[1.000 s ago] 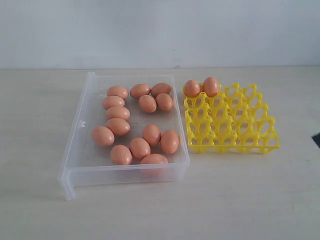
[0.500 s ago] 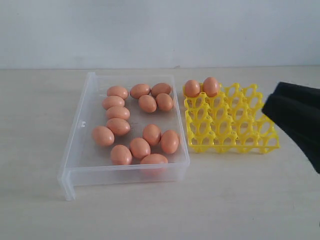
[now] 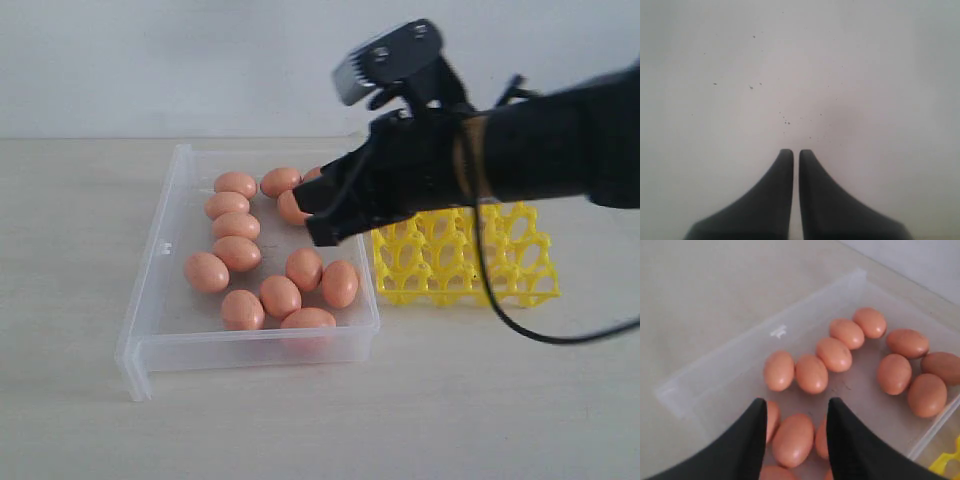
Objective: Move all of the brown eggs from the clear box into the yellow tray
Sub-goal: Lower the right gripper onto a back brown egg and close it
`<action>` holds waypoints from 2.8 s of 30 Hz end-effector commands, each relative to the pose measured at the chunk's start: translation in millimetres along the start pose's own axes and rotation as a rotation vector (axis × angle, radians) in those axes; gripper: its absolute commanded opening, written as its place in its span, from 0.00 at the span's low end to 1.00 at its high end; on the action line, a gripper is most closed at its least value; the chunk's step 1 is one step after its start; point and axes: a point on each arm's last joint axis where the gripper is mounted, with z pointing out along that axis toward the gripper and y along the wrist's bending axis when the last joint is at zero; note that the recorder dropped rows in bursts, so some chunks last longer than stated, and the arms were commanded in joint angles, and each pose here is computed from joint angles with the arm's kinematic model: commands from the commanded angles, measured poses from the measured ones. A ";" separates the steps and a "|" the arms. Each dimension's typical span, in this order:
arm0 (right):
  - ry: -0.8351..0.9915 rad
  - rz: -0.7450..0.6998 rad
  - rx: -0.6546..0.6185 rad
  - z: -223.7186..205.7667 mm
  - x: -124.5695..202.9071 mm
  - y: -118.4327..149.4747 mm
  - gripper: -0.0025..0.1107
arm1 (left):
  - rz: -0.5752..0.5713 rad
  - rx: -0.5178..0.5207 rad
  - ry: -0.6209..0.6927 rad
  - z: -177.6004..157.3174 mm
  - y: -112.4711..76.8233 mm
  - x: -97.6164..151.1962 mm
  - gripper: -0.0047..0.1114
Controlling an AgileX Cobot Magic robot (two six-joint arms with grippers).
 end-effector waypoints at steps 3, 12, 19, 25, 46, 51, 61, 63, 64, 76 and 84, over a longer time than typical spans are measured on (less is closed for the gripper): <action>0.041 0.144 -0.044 75.9 -22.1 -27.6 0.32 | -0.013 0.000 0.009 -0.5 0.2 2.0 0.08; -0.004 -0.016 0.233 119.0 -34.4 -84.9 0.45 | -0.013 0.000 0.009 -0.5 0.2 2.0 0.08; -0.016 -0.343 -0.105 128.4 -13.5 -72.7 0.29 | -0.013 0.000 0.009 -0.5 0.2 2.0 0.08; -0.276 -0.394 0.012 132.3 -39.0 -66.9 0.02 | -0.013 0.000 0.007 -0.5 0.2 1.8 0.08; 0.454 0.043 0.133 152.9 -59.2 -104.4 0.47 | -0.013 0.001 0.004 -0.5 0.1 1.6 0.08; 0.645 0.035 0.119 180.8 -24.0 -112.5 0.46 | -0.013 0.001 0.004 -0.5 0.1 1.6 0.08; 0.549 -0.011 0.127 196.3 -28.3 -117.5 0.46 | -0.013 -0.001 0.011 -0.5 0.3 2.2 0.08; 0.555 -0.014 0.124 199.6 -23.9 -118.0 0.46 | -0.013 0.000 0.007 -0.5 0.2 1.9 0.08; 0.546 -0.009 0.122 200.8 -23.6 -117.9 0.46 | -0.013 0.000 0.007 -0.5 0.2 1.9 0.08; 0.488 0.012 0.120 216.5 -13.0 -119.9 0.46 | -0.013 0.000 0.007 -0.5 0.2 1.9 0.08; 0.551 0.029 0.143 215.9 -4.4 -122.7 0.46 | -0.013 0.000 0.007 -0.5 0.2 1.9 0.08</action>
